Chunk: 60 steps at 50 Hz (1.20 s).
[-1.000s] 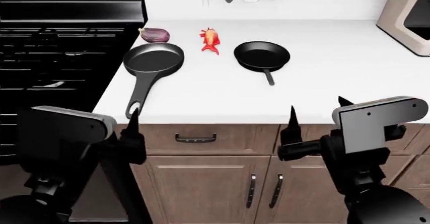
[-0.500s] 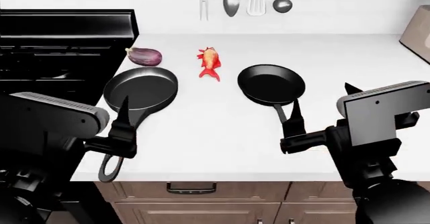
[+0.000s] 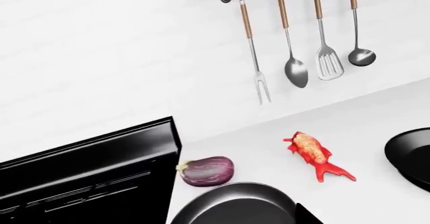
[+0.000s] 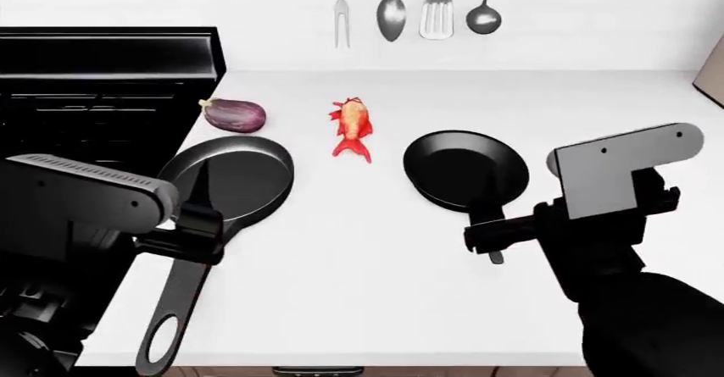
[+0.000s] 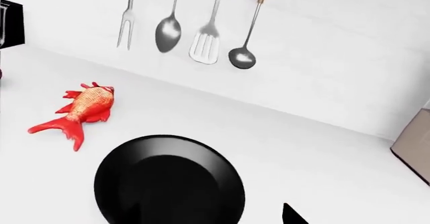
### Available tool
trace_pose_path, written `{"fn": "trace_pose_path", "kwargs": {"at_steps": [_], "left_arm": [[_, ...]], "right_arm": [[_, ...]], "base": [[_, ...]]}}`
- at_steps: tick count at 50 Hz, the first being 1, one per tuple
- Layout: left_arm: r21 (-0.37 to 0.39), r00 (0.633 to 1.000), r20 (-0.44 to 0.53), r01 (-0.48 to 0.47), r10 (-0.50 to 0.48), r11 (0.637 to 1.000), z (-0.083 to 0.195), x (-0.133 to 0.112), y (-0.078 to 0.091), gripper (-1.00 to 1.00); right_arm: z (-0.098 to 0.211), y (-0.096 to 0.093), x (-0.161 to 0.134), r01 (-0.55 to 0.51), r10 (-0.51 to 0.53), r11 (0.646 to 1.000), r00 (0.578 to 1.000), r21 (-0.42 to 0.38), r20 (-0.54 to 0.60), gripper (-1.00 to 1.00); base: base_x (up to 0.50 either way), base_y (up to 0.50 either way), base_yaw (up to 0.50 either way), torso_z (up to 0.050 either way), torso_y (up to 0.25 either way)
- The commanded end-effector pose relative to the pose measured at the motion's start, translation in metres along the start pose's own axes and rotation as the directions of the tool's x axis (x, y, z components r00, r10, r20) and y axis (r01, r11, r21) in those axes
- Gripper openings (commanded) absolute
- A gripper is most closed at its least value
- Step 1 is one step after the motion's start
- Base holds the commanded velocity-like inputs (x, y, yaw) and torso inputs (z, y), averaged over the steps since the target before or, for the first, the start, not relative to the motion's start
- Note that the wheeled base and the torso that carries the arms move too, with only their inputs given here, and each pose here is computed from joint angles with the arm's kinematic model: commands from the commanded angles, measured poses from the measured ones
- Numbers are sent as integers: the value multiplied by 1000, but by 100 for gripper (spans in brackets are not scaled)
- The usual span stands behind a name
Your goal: Place both pans onto different burners. Then place the eggplant and the fish on different pans.
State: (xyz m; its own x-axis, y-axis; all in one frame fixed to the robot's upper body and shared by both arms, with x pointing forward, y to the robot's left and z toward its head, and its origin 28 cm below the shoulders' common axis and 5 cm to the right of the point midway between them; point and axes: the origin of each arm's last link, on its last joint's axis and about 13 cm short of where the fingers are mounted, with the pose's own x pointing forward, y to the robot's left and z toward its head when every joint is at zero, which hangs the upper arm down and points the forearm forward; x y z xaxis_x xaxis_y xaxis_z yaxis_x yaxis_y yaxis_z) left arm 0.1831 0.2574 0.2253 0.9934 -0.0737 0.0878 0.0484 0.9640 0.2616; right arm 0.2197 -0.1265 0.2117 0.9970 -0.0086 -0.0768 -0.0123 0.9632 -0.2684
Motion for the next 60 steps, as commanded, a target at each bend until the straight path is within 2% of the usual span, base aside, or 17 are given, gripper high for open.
{"fn": "trace_pose_path", "kwargs": {"at_steps": [1, 18, 36, 60], "left_arm": [[6, 1000, 1, -11, 11, 1000, -1, 0, 2, 100], [2, 1000, -6, -13, 13, 1000, -5, 0, 2, 100], [-4, 1000, -14, 3, -3, 1000, -6, -1, -1, 100], [-12, 1000, -26, 12, -12, 1000, -11, -1, -2, 100]], "right_arm": [[3, 6, 14, 8, -6, 1000, 990, 10, -144, 100], [-15, 20, 31, 18, -4, 998, 977, 59, -215, 100], [-37, 31, 35, -30, 39, 999, 959, 33, -281, 100], [-55, 38, 56, -31, 57, 996, 934, 80, -353, 100]], "base": [[0, 0, 0, 0, 0], [0, 0, 0, 0, 0], [0, 0, 0, 0, 0], [0, 0, 0, 0, 0]]}}
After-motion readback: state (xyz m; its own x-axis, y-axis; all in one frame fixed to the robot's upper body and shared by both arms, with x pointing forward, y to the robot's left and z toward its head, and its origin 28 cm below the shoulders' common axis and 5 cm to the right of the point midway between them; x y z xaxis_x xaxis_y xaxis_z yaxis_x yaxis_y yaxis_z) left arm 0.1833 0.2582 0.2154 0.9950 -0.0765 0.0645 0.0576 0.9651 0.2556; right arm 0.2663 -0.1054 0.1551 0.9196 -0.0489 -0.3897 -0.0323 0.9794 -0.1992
